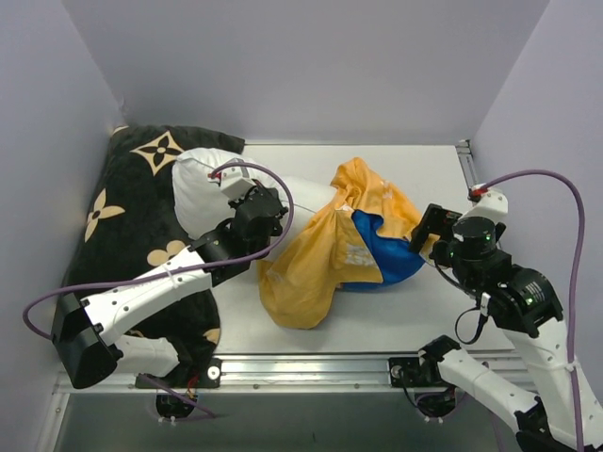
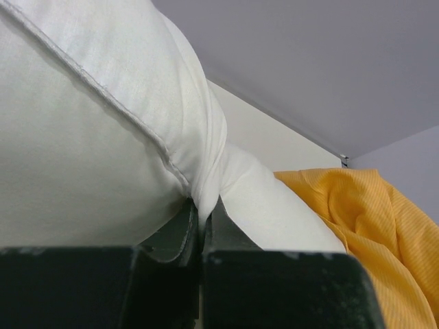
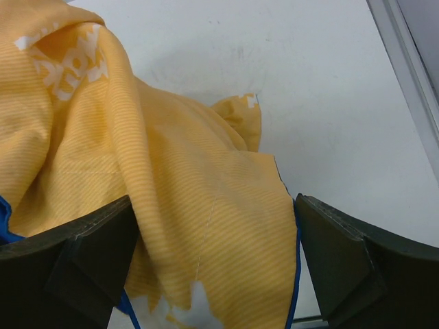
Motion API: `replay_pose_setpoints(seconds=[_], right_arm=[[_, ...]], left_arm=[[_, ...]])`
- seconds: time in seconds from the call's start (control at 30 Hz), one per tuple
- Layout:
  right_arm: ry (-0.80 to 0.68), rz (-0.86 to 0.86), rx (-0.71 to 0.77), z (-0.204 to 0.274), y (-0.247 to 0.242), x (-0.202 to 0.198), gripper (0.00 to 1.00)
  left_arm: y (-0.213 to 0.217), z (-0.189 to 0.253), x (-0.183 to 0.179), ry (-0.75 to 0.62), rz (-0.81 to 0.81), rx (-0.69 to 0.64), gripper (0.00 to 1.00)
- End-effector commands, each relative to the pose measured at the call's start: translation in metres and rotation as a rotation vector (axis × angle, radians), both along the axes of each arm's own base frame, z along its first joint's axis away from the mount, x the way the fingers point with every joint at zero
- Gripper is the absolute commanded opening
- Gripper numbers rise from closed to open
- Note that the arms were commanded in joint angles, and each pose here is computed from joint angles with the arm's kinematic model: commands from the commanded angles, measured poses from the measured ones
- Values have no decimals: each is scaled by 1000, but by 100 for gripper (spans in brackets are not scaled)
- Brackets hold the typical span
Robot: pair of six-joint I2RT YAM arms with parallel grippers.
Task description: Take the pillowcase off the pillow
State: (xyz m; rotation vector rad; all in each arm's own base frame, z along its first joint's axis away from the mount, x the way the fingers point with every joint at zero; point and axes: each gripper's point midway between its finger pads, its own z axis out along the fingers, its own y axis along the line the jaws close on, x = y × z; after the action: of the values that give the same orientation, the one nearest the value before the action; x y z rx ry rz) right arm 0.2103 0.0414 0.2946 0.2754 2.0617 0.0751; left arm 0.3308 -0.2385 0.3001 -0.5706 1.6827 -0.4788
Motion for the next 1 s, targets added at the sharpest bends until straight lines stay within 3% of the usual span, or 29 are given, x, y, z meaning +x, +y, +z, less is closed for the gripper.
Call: replay_pose_setpoints(seconds=[0.0, 0.1, 0.2, 0.23, 0.3, 0.67, 0.97], right_arm=[[-17, -36, 32, -6, 11, 25, 100], [-11, -30, 54, -2, 22, 44, 95], [-23, -95, 49, 14, 10, 49, 58], [-28, -136, 36, 18, -1, 48, 20], [-37, -224, 31, 29, -28, 45, 0], [-70, -514, 125, 72, -120, 45, 0], [-74, -553, 243, 79, -145, 52, 0]], left_arm=[[-3, 18, 4, -17, -16, -41, 0], [-3, 28, 6, -30, -32, -50, 0], [1, 38, 7, -43, -35, -28, 0], [3, 47, 8, -56, -35, -21, 0], [12, 59, 10, -75, -19, -16, 0], [82, 156, 4, -242, 94, -4, 0], [130, 229, -15, -368, 186, 50, 0]])
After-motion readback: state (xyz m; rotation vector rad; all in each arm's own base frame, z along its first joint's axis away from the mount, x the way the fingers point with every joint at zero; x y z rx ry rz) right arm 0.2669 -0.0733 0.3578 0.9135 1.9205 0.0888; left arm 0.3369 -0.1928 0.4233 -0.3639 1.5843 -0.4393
